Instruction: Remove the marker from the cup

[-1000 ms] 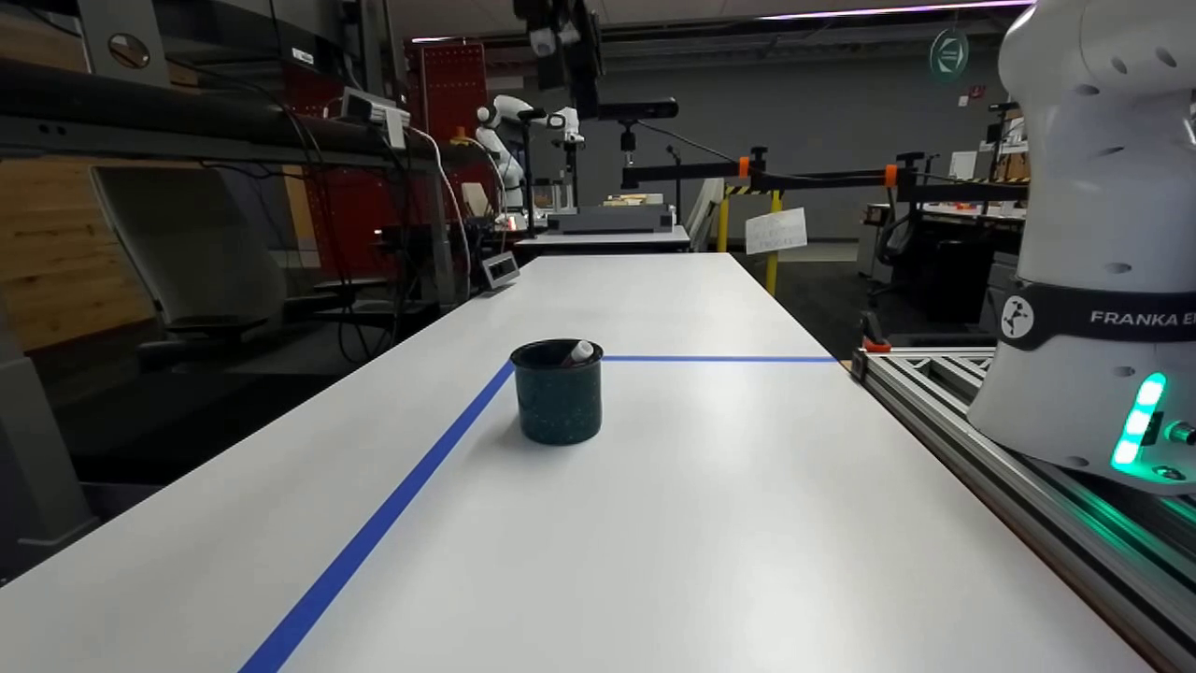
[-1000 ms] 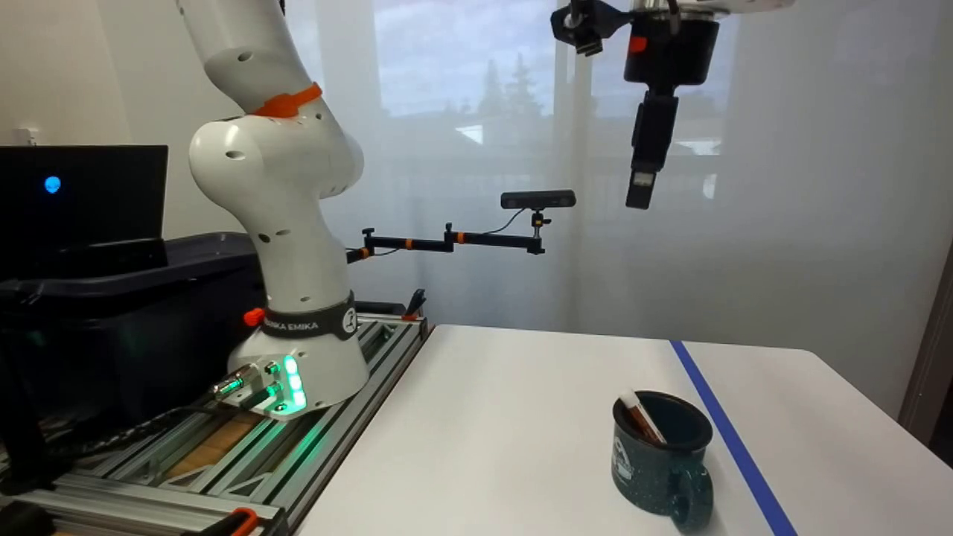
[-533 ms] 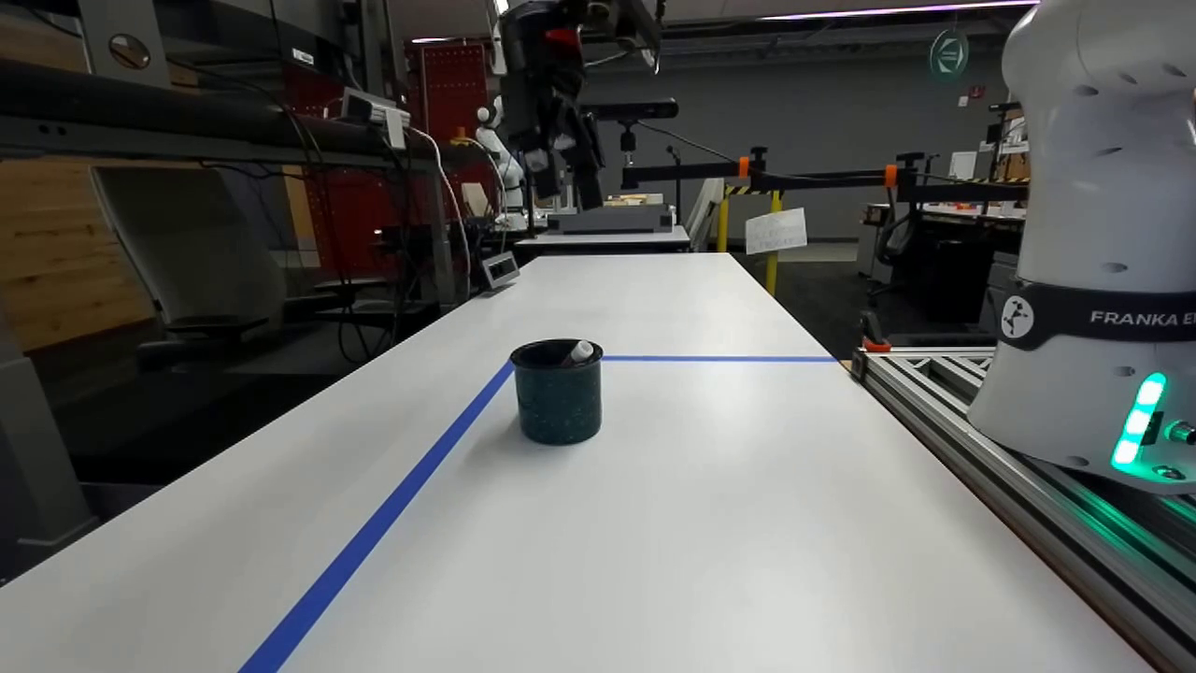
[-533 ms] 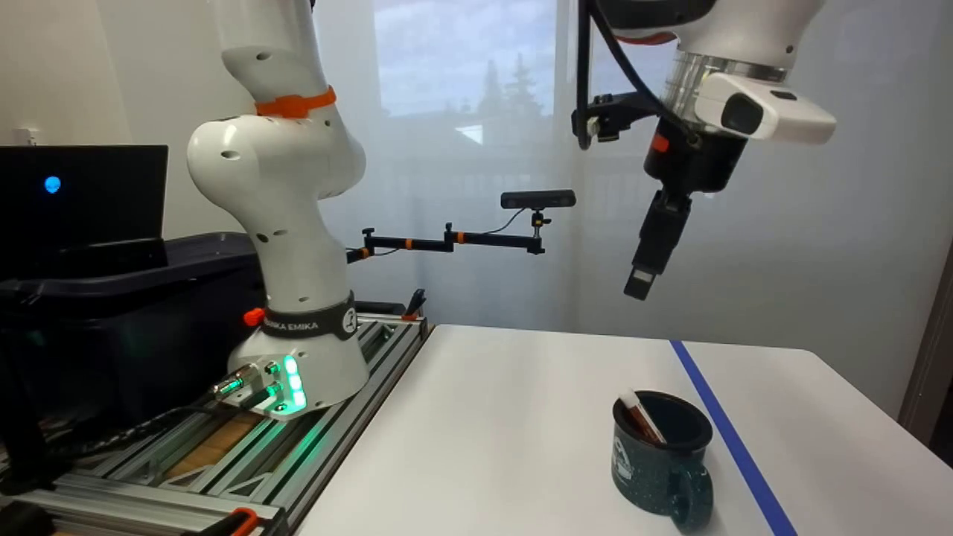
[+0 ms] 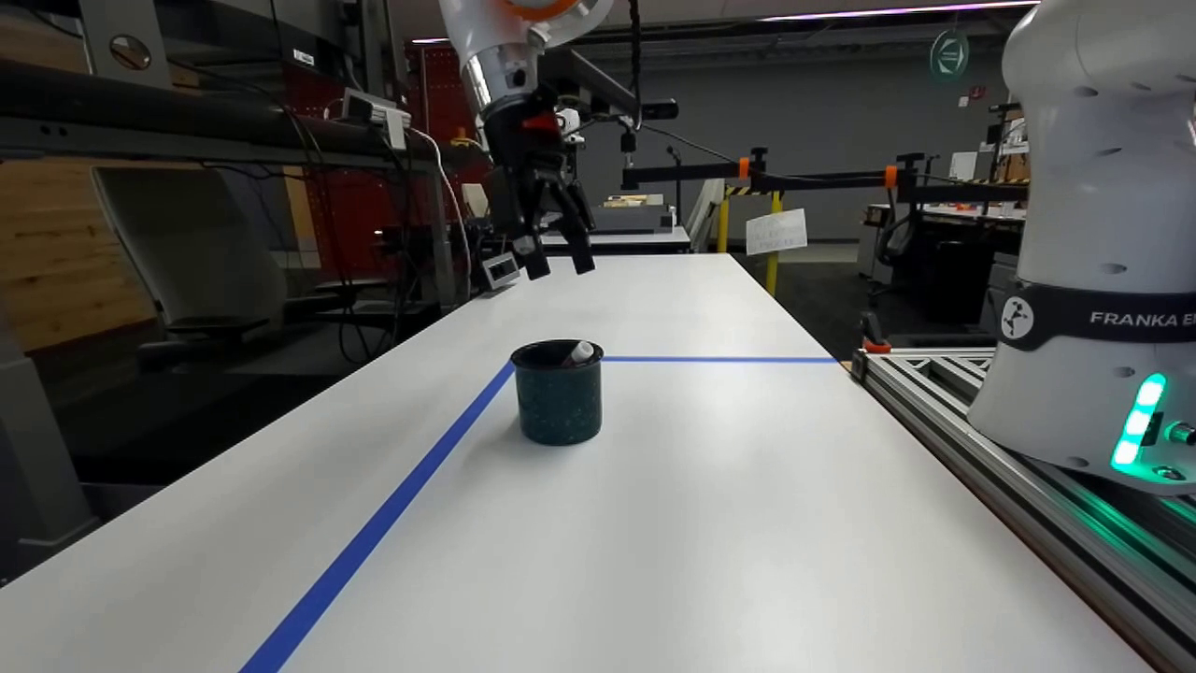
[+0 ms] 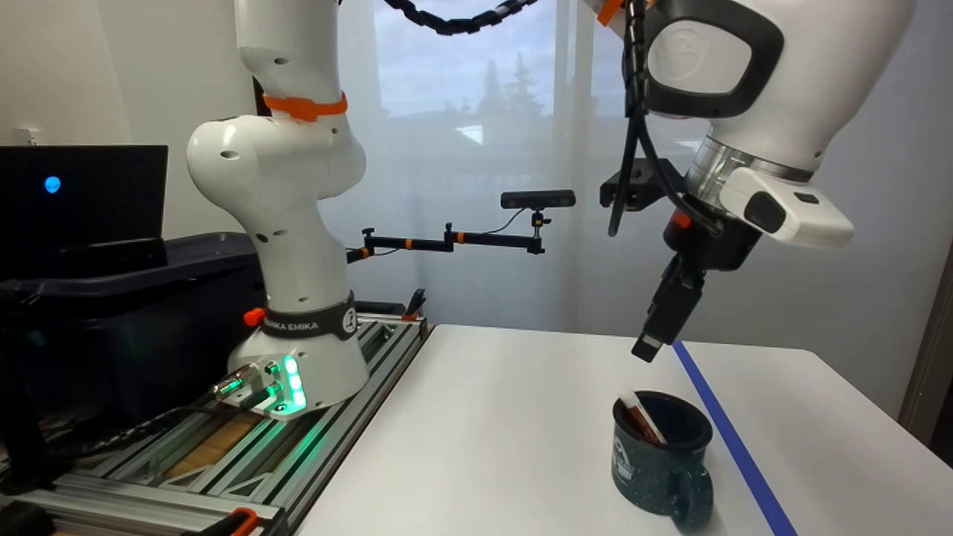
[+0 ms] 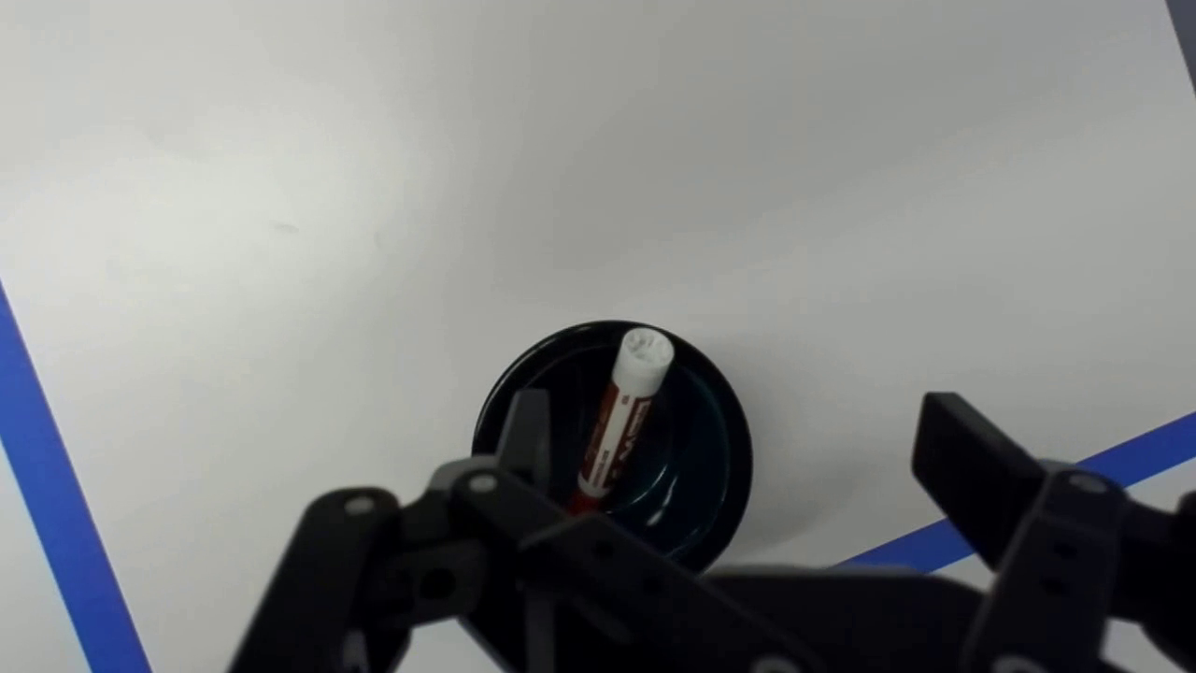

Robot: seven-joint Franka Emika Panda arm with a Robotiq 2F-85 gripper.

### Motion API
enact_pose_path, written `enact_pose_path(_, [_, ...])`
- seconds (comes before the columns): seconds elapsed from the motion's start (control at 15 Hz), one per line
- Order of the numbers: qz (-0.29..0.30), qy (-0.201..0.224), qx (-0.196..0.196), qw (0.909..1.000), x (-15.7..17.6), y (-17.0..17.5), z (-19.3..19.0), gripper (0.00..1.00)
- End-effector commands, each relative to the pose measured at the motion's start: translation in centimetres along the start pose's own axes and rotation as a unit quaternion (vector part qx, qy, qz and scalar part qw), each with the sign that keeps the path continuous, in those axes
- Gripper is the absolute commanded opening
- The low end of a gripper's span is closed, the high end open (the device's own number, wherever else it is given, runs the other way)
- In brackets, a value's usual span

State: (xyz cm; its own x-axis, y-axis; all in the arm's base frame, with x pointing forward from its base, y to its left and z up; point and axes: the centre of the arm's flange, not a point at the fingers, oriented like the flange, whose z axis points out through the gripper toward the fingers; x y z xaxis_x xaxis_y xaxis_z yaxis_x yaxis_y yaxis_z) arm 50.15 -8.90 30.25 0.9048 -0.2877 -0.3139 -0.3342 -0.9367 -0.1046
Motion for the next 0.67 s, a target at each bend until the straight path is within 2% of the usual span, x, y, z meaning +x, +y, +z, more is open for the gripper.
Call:
enact_pose_path(0.0, [0.019, 0.015, 0.002, 0.9997, 2.4, -0.7, 1.4, 1.00])
enact_pose_path(0.13, [0.031, 0.021, -0.001, 0.9993, 3.4, -0.6, 2.3, 1.00])
enact_pose_path(0.6, [0.060, -0.022, 0.007, 0.9979, 4.8, 0.8, 3.9, 1.00])
